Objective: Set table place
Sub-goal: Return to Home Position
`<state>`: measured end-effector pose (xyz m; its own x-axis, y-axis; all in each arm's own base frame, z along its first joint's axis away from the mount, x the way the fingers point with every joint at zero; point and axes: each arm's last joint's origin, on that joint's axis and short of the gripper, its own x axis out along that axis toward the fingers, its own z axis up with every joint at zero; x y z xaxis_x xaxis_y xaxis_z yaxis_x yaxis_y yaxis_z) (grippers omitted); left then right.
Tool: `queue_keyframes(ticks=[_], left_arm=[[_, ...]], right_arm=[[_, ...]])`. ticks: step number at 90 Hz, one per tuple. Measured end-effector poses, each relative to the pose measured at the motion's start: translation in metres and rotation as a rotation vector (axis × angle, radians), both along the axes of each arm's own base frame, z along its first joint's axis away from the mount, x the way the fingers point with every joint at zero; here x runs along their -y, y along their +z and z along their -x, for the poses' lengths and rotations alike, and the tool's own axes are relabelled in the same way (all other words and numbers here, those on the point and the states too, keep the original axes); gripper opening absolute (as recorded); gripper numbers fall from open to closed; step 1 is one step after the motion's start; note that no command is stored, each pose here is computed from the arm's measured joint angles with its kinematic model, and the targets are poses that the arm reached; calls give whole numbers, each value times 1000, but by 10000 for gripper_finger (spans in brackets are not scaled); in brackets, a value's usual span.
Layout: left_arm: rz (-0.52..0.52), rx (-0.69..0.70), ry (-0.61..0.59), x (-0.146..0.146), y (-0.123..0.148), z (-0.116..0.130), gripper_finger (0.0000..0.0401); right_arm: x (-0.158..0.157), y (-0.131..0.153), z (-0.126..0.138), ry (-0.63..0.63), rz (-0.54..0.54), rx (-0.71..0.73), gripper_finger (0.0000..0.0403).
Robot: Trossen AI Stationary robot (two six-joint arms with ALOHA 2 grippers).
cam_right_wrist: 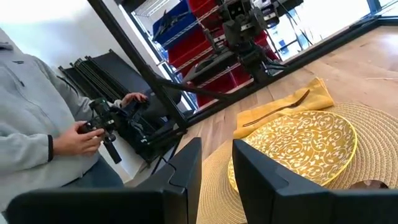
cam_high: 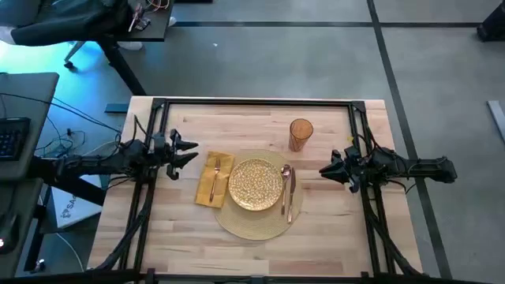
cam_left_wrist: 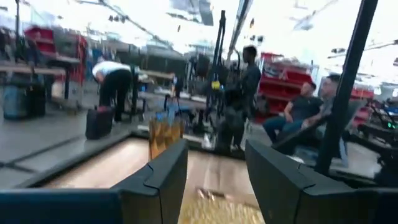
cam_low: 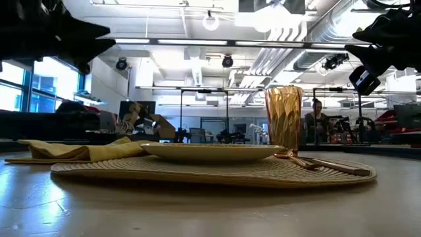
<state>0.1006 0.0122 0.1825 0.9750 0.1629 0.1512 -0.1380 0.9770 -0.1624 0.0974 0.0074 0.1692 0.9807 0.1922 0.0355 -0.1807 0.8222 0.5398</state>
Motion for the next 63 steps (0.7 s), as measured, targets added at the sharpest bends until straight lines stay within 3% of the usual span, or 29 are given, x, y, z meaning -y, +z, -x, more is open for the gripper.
queue_keyframes(ticks=[17, 63], left_arm=[[104, -130, -11, -2, -15, 5, 147], [65, -137, -24, -2, -14, 5, 147]], right_arm=[[0, 0, 0, 0, 0, 0, 74], [0, 0, 0, 3, 0, -3, 74]])
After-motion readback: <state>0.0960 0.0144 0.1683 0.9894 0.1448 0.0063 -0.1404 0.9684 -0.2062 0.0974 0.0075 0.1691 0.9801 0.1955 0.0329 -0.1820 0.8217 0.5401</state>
